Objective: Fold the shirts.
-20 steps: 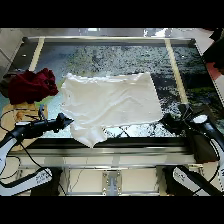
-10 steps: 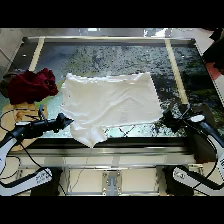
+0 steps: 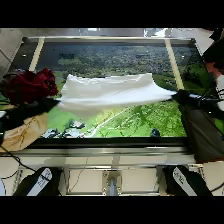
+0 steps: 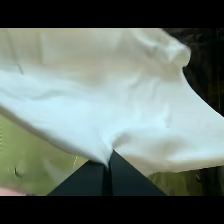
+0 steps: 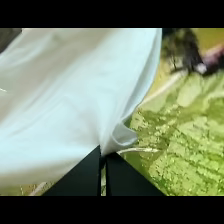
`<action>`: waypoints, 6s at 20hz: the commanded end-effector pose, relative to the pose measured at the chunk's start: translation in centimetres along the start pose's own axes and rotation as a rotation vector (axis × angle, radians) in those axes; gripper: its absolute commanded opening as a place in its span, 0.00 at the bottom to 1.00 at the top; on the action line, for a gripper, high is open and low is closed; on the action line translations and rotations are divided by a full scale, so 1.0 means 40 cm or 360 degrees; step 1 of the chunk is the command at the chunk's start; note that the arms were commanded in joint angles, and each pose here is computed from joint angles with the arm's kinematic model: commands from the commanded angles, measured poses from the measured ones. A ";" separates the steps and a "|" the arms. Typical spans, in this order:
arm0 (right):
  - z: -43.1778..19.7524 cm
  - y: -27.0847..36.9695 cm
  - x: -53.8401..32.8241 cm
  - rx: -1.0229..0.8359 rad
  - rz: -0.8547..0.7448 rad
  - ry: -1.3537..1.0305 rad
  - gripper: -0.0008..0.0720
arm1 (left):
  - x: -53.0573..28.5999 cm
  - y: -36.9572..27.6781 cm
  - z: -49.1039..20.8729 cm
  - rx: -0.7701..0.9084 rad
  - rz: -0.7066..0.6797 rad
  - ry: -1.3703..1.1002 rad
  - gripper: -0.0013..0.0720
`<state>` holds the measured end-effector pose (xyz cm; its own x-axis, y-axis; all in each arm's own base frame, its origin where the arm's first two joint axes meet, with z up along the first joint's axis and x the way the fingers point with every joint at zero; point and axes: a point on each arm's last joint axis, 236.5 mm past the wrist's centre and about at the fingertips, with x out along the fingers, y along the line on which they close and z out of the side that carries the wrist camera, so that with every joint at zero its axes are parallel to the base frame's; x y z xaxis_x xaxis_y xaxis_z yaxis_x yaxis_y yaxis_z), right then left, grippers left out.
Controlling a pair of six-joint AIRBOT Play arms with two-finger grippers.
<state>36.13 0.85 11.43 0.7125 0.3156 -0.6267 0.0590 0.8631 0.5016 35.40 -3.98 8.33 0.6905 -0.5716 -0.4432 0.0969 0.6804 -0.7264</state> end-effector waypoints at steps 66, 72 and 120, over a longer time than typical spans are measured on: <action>0.035 -0.192 -0.061 -0.0419 -0.0552 0.0645 0.55 | -0.029 0.152 -0.315 0.0066 0.0717 0.0894 0.88; 0.083 -0.168 -0.120 -0.0384 -0.0532 0.0451 0.55 | -0.119 0.173 -0.609 -0.0313 0.0741 0.1266 0.88; -0.535 -0.220 0.111 0.0820 0.0007 0.0826 0.03 | 0.005 0.086 -0.638 -0.0254 0.0520 0.1177 0.03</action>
<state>23.75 1.73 -10.25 0.3173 0.5059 -0.8021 0.5135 0.6194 0.5938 17.46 -13.15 -8.41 -0.0009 -0.5347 -0.8450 -0.1773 0.8317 -0.5261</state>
